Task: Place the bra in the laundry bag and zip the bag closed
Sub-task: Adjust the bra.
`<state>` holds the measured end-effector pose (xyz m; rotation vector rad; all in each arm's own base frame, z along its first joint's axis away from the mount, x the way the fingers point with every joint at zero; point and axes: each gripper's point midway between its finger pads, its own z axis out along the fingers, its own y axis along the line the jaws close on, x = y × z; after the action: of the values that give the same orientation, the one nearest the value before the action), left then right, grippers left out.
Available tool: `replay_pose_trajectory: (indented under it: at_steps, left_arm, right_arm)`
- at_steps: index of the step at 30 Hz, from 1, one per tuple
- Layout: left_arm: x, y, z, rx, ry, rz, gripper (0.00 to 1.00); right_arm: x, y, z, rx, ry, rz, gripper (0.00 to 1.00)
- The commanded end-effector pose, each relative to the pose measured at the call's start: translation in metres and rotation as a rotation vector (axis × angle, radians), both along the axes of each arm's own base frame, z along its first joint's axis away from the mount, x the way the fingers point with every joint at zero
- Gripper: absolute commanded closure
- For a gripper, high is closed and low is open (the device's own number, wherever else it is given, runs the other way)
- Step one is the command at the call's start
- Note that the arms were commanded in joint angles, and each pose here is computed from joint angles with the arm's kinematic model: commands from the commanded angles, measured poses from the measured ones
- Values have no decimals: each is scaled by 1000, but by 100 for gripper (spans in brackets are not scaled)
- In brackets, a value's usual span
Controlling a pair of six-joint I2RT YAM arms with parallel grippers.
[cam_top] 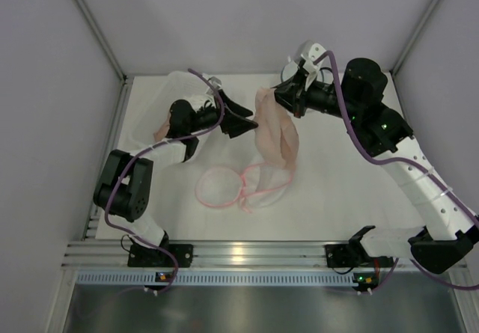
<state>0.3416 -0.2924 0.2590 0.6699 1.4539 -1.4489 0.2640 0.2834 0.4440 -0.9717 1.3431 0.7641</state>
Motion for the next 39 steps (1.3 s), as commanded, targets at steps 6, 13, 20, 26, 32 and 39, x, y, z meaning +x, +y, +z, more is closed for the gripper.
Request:
replay_pose_trajectory:
  at_steps: [6,13,20,26,32,39]
  left_arm:
    - [-21,-10,29,-4,-164,-82,15]
    - [-34,-19,29,2,-176,-136,94]
    - [6,2,28,100,-115,191,100]
    - [36,48,63,249,-67,541,100]
    - [27,87,99,356,-126,705,100]
    - [18,112,141,467,-183,777,100]
  right_arm:
    - [-1,1,12,14,-47,27,100]
    - [0,0,11,13,-52,15,100]
    - [20,-10,-3,13,-7,-102,100]
    - [52,-32,-29,43,97,-319,98]
    - [59,-38,-60,61,193,-373,72]
    - [75,-66,-107,32,383,-563,42]
